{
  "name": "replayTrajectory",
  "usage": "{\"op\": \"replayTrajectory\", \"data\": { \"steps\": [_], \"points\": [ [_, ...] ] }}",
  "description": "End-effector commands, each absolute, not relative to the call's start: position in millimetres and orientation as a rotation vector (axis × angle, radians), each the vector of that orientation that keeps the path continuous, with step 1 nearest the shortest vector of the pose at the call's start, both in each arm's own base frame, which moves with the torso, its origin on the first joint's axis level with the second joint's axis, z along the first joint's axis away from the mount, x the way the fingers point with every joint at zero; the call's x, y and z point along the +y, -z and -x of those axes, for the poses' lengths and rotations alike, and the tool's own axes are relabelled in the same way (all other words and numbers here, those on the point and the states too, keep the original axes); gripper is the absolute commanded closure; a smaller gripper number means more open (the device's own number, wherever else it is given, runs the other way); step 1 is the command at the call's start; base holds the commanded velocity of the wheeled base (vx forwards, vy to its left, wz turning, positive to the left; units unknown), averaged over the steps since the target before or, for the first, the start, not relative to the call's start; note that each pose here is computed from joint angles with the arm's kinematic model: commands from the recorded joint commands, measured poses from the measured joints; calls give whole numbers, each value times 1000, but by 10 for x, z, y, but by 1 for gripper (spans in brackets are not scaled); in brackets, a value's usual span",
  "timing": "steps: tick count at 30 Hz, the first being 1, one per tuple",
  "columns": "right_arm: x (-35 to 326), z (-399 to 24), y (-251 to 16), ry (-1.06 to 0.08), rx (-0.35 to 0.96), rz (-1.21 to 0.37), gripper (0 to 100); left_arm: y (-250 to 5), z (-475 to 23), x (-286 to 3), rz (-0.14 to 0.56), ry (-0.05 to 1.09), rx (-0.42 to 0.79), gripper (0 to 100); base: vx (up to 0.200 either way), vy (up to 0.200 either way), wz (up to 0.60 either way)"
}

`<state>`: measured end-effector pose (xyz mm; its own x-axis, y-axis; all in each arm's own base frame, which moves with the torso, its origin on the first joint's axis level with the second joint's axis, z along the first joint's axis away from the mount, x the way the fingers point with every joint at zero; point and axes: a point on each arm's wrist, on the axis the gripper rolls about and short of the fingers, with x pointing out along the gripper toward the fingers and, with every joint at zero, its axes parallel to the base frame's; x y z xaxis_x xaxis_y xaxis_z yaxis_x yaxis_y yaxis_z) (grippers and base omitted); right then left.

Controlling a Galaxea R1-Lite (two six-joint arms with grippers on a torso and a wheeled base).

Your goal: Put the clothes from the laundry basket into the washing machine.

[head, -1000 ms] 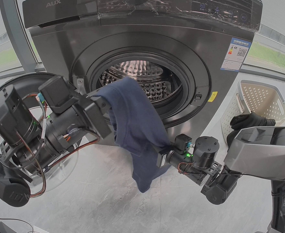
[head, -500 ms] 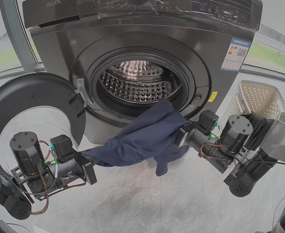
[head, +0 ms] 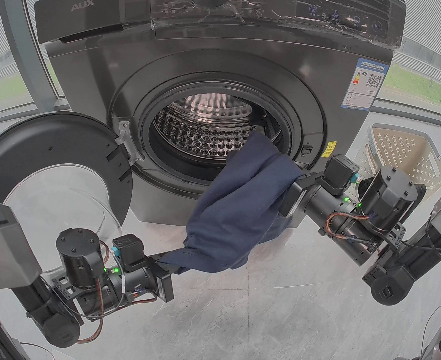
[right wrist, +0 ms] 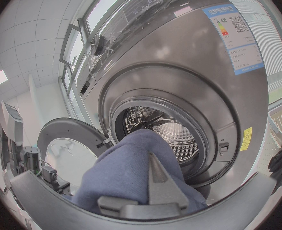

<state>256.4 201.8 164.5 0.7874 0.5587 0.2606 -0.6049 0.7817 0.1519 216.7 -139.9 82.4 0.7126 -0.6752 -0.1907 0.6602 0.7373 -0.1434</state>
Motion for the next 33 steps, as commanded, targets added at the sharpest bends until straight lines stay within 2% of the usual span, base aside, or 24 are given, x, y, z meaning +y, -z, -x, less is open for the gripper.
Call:
{"op": "replayTrajectory", "data": {
  "steps": [1,12,33],
  "points": [
    [2035,-2505,-1701,-648,-221,-241,100,-508,-2186,-1474,48,750,324,100,0,0,0],
    [2118,-2441,-1691,-646,-208,-269,100,-577,-2124,-1491,63,768,307,100,0,0,0],
    [2106,-2476,-1695,-630,-210,-277,100,-539,-2156,-1509,63,770,317,100,0,0,0]
  ]
}}
